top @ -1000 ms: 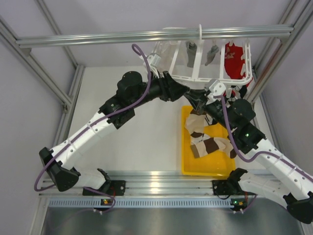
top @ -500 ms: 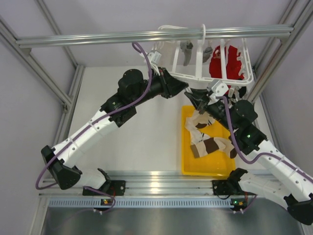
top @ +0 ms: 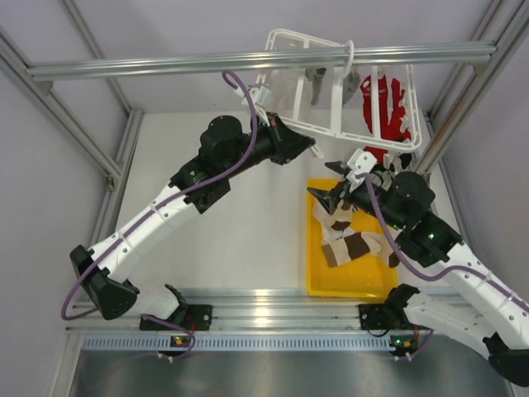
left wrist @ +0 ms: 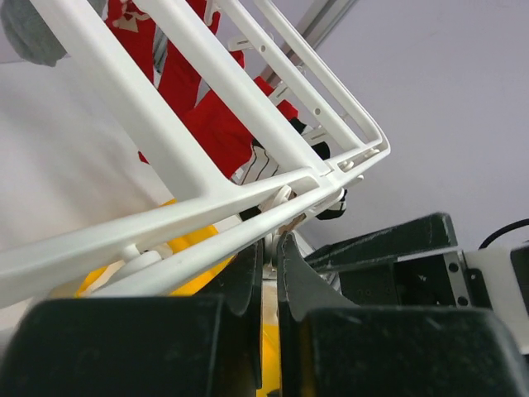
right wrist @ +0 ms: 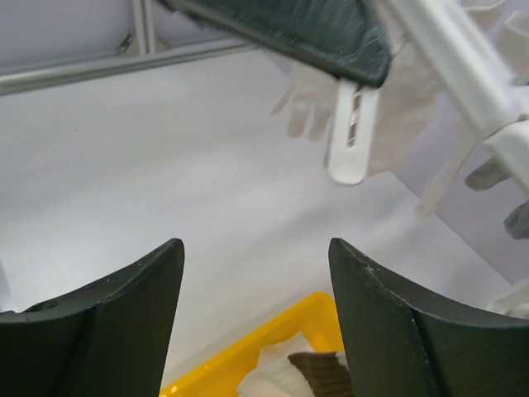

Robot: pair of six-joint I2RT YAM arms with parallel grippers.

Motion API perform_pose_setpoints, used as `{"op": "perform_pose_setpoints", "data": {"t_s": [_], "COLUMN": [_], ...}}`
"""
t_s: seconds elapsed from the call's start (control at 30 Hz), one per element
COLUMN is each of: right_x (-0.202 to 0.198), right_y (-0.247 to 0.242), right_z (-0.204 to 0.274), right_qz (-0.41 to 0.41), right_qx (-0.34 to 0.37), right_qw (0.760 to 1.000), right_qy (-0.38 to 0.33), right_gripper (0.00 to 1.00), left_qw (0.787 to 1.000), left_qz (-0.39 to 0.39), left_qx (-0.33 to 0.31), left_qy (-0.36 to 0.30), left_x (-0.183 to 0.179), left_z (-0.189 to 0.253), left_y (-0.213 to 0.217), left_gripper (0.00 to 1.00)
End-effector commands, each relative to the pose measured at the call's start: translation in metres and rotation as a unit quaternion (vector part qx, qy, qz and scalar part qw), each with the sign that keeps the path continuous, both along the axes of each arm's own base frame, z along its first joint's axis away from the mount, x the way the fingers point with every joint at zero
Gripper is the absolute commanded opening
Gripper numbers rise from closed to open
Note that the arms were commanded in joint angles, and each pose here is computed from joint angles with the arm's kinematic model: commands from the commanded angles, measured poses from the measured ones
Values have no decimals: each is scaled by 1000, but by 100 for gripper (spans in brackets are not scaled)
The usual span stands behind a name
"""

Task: Clip the socks to the hanger
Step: Open the clamp at the hanger, then pick up the sock from the bin.

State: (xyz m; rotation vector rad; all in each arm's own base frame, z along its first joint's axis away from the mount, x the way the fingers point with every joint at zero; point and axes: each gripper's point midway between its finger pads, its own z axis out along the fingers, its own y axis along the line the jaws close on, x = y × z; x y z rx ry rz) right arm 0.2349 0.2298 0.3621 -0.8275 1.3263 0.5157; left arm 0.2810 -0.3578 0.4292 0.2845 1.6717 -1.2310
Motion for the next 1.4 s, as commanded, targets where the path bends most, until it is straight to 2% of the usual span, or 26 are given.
{"op": "perform_pose_setpoints", "data": {"t_s": [0.0, 0.03, 0.1, 0.13, 0.2, 0.27, 0.3, 0.47, 0.7, 0.93, 1.13, 1.37], "right_x": [-33, -39, -61, -65, -87, -97, -102, -100, -70, -57, -52, -52], "right_y": [-7, -8, -14, -18, -29, -37, -43, -56, -53, -60, -63, -71], "right_z": [-25, -40, -92, -107, -146, -172, -181, -231, -263, -292, -310, -335], "right_qz": [64, 84, 134, 152, 198, 235, 247, 287, 288, 318, 338, 338], "right_qx": [-84, -122, -200, -233, -291, -340, -357, -431, -455, -478, -492, -512], "right_qw": [994, 989, 967, 956, 924, 899, 888, 841, 830, 806, 788, 774], "right_qy": [25, 21, 86, 90, 146, 147, 151, 157, 145, 142, 149, 156], "right_gripper": [70, 73, 75, 84, 94, 91, 85, 68, 63, 61, 54, 52], "left_qw": [999, 999, 999, 999, 1000, 999, 999, 999, 999, 999, 999, 1000], "left_qz": [19, 18, 16, 15, 13, 12, 13, 10, 8, 7, 6, 6], "left_qx": [-19, -18, -17, -18, -17, -18, -17, -19, -17, -16, -16, -15], "left_qy": [-29, -28, -29, -28, -23, -24, -24, -26, -29, -32, -31, -27], "left_x": [5, 5, 4, 3, 3, 3, 4, 3, 1, 0, 1, 3], "left_z": [24, 23, 23, 23, 21, 22, 21, 24, 25, 25, 24, 21], "left_y": [8, 8, 8, 8, 7, 7, 7, 7, 7, 9, 9, 9], "left_gripper": [0, 0, 0, 0, 0, 0, 0, 0, 0, 0, 0, 0]}}
